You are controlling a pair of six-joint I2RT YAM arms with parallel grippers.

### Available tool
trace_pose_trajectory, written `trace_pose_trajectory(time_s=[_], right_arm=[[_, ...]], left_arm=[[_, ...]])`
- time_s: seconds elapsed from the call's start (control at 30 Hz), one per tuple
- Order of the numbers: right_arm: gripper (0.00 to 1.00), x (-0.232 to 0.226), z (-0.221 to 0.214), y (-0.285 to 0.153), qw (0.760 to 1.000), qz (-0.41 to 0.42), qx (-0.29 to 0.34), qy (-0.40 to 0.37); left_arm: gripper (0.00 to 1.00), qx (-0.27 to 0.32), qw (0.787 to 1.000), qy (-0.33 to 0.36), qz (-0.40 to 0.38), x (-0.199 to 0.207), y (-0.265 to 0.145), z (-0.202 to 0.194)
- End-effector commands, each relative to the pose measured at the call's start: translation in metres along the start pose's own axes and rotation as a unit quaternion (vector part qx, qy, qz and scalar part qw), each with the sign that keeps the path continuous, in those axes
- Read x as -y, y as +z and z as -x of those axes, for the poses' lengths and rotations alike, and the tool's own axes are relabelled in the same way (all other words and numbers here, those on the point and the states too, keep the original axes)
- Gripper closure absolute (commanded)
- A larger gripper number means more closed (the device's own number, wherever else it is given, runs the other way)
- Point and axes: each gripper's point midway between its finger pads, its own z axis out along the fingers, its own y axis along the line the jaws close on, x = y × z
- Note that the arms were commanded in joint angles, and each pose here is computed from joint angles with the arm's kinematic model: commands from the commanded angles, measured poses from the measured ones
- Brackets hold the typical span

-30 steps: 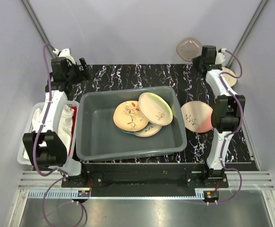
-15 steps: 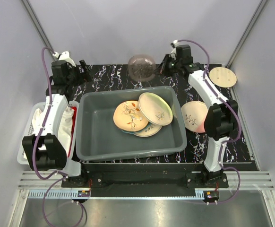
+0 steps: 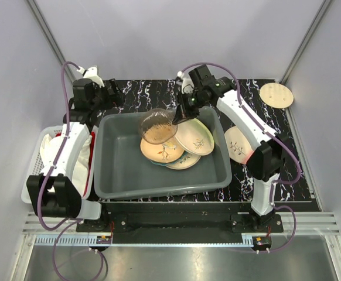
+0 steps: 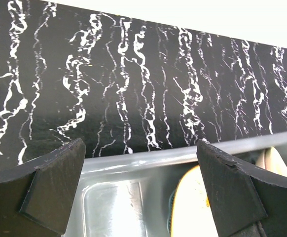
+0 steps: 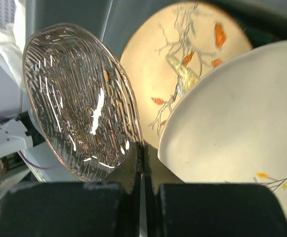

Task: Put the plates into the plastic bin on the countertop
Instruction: Place the plate in the plastic bin.

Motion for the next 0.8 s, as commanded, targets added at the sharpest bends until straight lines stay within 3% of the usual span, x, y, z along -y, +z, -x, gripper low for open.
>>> trace_pose_trajectory(time_s=[0.0, 0.43, 0.57, 0.77], right_arm=[[1.00, -0.019, -0.039, -0.013, 0.997, -0.023, -0.066, -0.043], [1.00, -0.002, -0.024, 0.026, 0.983, -0.146, -0.075, -0.081], [0.94, 0.004, -0.016, 0.031, 0.981, -0.165, -0.064, -0.077], [0.72, 0.002, -0.010, 0.034, 0.982, -0.163, -0.050, -0.081]], left_arm=[[0.01, 0.036, 0.999, 0.017, -0.014, 0.011, -0.012, 0.015], [0.01, 0.039, 0.999, 0.030, -0.019, 0.019, -0.019, 0.014], [0.01, 0.039, 0.999, 0.033, -0.018, 0.018, -0.020, 0.014], [0.01, 0.040, 0.998, 0.037, -0.013, 0.016, -0.019, 0.015]])
